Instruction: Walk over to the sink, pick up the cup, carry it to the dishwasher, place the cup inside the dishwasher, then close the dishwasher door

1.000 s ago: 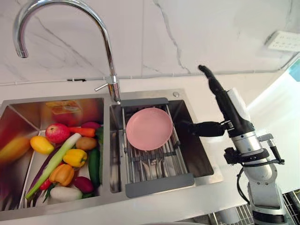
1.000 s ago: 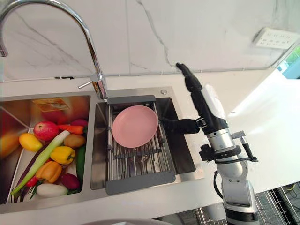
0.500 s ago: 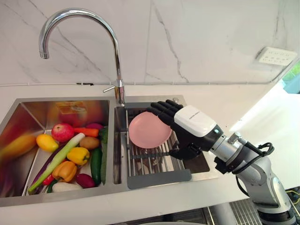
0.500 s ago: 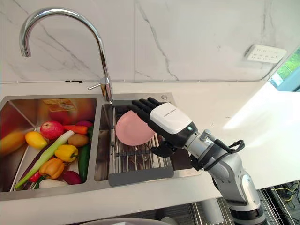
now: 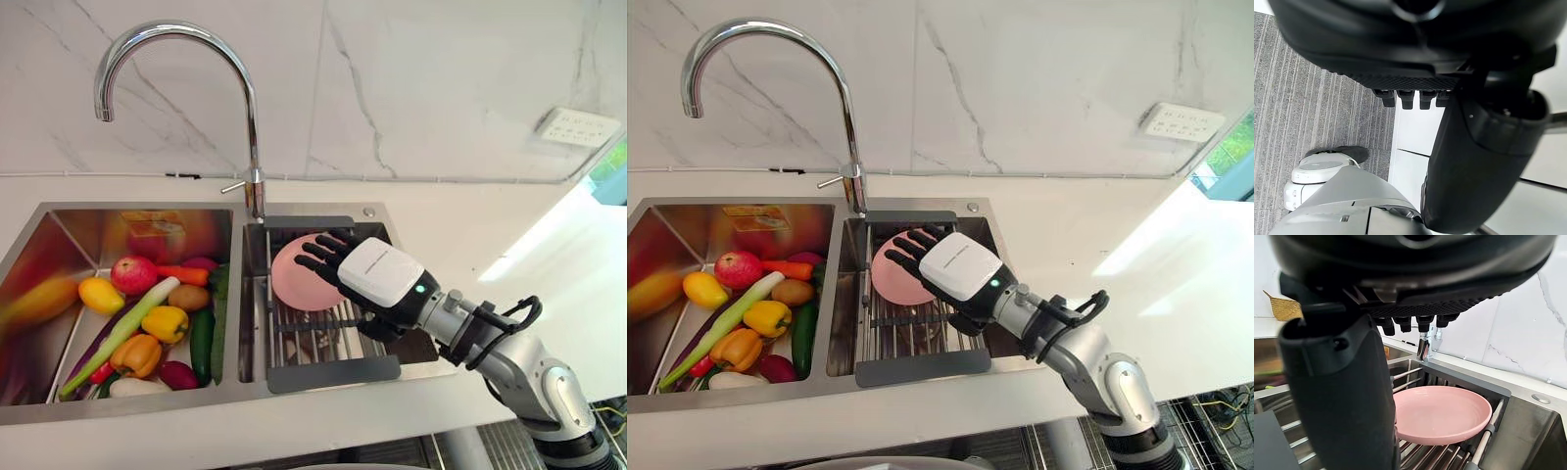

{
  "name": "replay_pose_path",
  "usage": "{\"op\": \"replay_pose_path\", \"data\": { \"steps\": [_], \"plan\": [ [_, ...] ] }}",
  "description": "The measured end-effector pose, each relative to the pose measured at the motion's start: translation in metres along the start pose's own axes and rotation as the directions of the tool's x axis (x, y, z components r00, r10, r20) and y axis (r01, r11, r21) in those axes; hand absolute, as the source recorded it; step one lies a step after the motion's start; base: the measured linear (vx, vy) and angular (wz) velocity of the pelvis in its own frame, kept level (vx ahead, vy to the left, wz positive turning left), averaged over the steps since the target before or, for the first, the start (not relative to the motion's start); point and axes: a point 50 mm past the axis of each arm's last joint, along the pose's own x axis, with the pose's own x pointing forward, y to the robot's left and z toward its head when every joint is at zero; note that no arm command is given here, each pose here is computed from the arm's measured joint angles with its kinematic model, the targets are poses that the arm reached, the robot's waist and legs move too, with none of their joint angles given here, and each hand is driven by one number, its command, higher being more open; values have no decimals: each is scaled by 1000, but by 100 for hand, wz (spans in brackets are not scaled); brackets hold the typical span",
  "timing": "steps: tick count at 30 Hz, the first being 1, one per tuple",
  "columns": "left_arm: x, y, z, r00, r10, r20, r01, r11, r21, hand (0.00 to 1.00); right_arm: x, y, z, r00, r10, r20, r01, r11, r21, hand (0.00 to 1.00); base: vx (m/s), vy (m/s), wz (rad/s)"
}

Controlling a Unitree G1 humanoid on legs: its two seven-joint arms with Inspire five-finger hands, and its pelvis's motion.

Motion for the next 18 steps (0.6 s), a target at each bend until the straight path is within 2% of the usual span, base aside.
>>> {"op": "replay_pose_path", "data": {
  "steps": [13, 18],
  "plan": [
    [0, -2, -2, 1000, -9, -12, 9, 1000, 16, 100, 12, 27, -6, 994, -13, -109, 9, 999, -43, 100, -11, 3, 0],
    [0, -2, -2, 1000, -9, -12, 9, 1000, 16, 100, 16, 37, -8, 988, -27, -152, 25, 1000, -11, 100, 0, 0, 0]
  ]
}}
